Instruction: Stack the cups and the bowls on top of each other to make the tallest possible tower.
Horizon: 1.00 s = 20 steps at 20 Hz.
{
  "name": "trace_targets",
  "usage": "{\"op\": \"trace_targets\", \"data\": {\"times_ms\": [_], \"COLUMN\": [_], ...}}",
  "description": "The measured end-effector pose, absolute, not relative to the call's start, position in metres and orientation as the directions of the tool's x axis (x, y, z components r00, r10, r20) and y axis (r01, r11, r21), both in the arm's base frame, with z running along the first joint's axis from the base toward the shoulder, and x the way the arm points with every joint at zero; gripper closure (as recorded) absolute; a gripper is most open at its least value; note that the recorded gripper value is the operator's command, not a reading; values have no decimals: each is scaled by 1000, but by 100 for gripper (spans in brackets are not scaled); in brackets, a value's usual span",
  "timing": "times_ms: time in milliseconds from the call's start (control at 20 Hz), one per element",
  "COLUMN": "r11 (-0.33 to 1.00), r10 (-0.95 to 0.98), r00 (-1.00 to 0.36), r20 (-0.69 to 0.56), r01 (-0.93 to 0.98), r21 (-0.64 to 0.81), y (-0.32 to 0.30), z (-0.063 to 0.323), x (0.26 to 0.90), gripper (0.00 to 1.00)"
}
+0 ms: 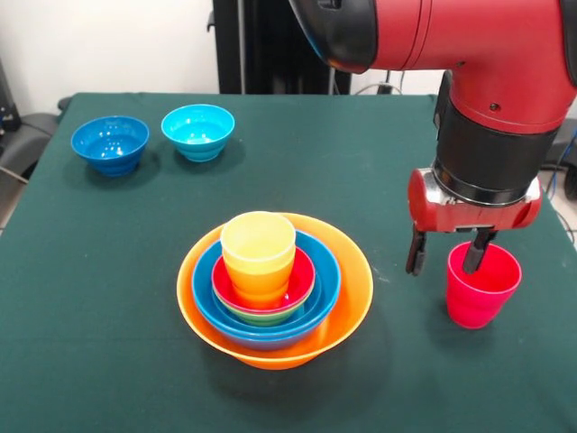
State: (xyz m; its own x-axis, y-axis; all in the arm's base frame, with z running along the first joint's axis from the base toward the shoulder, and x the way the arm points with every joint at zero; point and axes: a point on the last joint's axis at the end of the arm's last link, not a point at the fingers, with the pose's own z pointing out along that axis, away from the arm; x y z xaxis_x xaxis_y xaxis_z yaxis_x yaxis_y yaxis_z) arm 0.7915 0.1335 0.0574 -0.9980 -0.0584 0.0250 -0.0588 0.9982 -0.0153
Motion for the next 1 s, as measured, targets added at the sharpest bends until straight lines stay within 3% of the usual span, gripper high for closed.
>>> {"op": "trace_targets", "data": {"times_ms": [1000], "r11": [998], "r10": [-67], "r00": [-997], "r20": [43], "r01": [-68], "r21": [-16], "y": [136], "z": [57], "x": [783], "gripper": [0]}}
